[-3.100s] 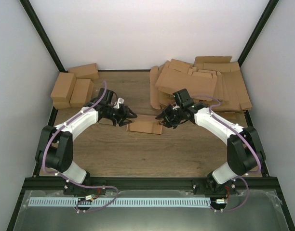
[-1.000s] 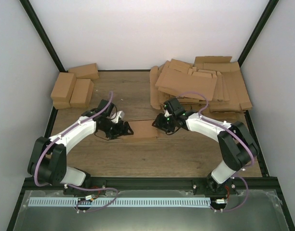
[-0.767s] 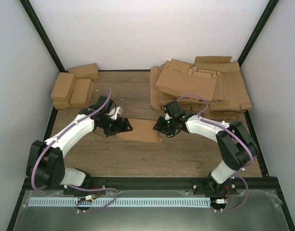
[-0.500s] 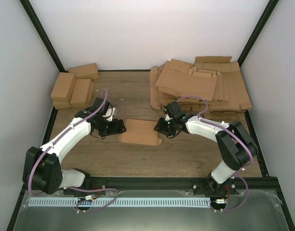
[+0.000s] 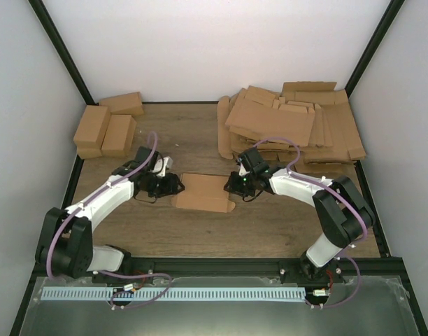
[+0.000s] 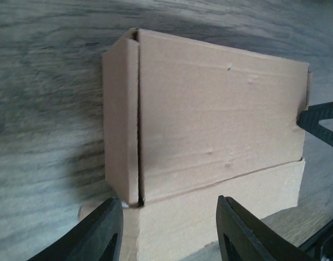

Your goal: Fold the paper box

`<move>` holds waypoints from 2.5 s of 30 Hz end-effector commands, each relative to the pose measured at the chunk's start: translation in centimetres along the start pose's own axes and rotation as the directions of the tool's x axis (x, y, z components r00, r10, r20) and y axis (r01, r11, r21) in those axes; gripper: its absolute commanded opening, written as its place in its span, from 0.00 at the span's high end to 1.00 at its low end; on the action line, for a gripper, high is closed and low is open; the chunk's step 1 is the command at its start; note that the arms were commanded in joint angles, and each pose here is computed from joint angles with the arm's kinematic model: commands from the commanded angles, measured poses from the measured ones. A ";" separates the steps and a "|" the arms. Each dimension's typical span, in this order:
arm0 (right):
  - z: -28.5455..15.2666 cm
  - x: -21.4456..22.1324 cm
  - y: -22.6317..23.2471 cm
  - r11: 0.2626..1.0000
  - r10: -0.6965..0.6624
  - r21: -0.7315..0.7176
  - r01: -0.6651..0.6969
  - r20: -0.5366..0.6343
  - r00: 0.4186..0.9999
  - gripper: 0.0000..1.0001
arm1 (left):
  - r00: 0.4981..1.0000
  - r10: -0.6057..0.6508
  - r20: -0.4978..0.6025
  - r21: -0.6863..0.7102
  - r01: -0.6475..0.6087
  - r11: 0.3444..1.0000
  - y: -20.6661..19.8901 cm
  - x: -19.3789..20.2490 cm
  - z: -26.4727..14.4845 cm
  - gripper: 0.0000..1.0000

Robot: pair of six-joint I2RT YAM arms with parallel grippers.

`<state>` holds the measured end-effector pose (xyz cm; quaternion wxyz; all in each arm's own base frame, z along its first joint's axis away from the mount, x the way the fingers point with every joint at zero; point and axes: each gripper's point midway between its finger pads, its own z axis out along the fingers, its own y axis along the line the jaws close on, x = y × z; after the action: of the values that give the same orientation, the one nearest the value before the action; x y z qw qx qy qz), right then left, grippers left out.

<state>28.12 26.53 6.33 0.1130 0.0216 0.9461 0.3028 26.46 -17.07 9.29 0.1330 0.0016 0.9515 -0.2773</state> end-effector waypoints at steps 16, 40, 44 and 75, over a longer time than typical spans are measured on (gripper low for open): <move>0.9 0.3 -0.4 0.996 -0.090 -0.004 0.090 0.001 0.996 0.79 | 0.999 -0.004 -0.045 0.013 0.005 1.000 1.4 0.4 4.6 0.80; 0.8 -1.3 1.5 0.978 -0.204 -0.042 0.206 0.031 0.978 0.78 | 1.000 -0.004 0.003 0.022 0.003 1.000 0.9 -1.3 5.0 0.69; 0.9 -2.0 1.3 0.977 -0.210 -0.018 0.211 0.051 0.976 0.78 | 1.000 0.006 0.017 0.025 -0.006 1.000 0.7 -2.0 5.2 0.73; -4.0 -7.3 2.3 0.906 -0.422 0.116 0.408 0.163 0.892 0.35 | 0.995 0.031 0.095 -0.025 -0.028 0.999 0.9 -1.8 2.9 0.34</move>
<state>33.00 24.92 12.04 0.2550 -0.1375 0.9229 0.2535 28.26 -17.33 6.19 0.1642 -0.0060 0.9523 -0.2573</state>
